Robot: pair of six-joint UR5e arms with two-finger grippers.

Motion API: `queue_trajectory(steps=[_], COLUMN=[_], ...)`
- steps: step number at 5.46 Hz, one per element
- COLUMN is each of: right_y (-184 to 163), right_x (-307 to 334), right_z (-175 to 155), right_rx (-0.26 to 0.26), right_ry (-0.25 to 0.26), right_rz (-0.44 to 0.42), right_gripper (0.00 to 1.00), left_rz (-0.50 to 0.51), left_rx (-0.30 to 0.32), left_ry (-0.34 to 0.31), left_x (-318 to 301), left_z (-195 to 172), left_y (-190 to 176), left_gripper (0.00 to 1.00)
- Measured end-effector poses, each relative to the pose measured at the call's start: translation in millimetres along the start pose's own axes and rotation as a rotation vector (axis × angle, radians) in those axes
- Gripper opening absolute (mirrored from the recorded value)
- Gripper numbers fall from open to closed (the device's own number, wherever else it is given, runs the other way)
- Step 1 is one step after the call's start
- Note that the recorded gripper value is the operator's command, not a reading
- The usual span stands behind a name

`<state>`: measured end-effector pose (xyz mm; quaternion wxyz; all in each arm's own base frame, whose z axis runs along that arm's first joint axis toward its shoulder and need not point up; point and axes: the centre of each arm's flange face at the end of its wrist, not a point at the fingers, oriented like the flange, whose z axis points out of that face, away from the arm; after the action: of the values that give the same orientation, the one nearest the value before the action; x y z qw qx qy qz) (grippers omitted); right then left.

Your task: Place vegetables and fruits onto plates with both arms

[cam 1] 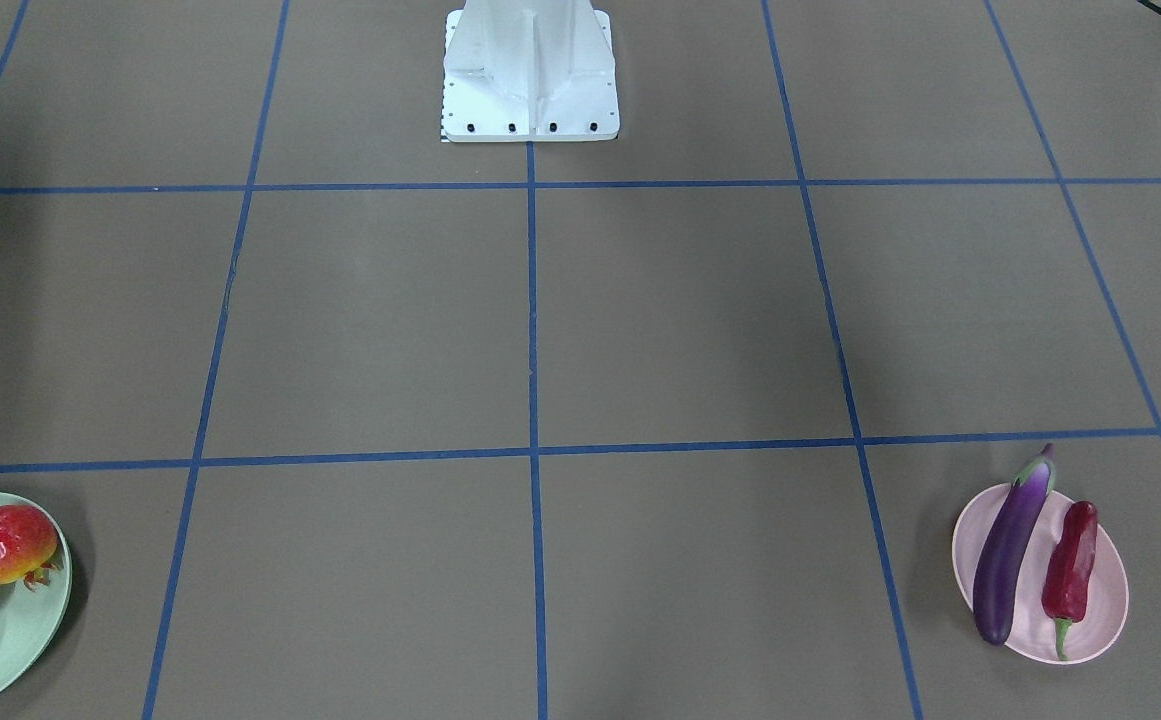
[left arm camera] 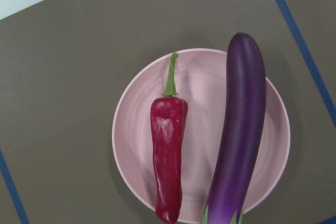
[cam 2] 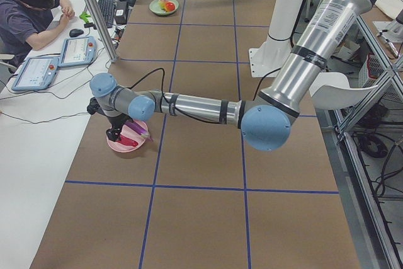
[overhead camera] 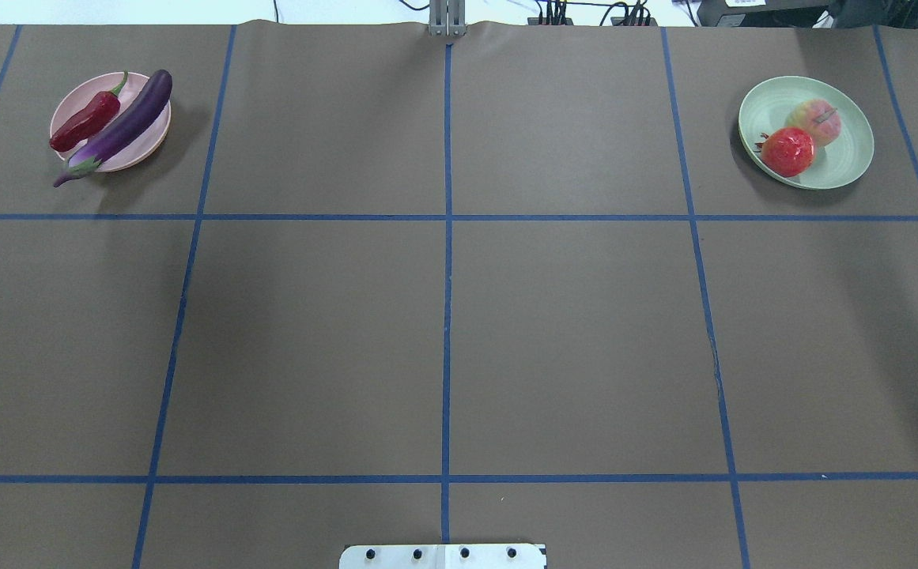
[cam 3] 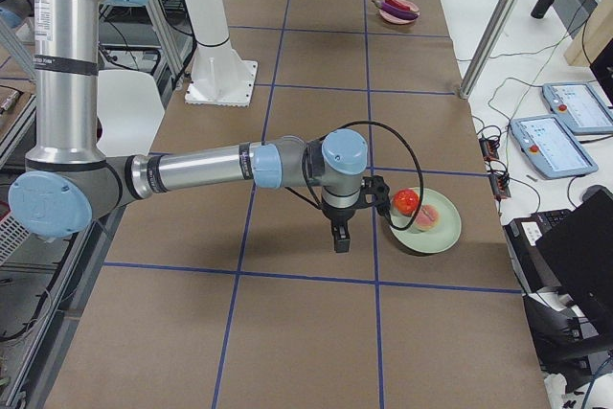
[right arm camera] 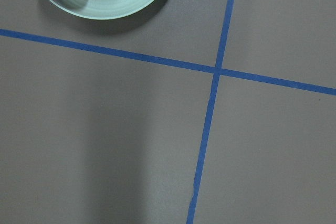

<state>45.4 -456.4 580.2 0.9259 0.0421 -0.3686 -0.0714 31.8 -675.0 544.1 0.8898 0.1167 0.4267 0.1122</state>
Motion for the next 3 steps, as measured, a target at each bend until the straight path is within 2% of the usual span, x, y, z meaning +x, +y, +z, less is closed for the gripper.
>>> queue_trajectory(steps=[1, 3], right_y=[2.7, 4.3], right_x=[1.5, 2.2], right_z=[1.5, 1.5], right_rx=[-0.004, -0.004], right_ry=[0.0, -0.002], right_rz=[0.004, 0.007], right_gripper=[1.0, 1.0], left_rz=[-0.059, -0.122], left_rx=[0.008, -0.05], left_ry=[-0.002, -0.099], left_x=[-19.1, -21.1], left_z=[-24.9, -47.8], left_y=[55.5, 176.1], left_gripper=[1.0, 1.0])
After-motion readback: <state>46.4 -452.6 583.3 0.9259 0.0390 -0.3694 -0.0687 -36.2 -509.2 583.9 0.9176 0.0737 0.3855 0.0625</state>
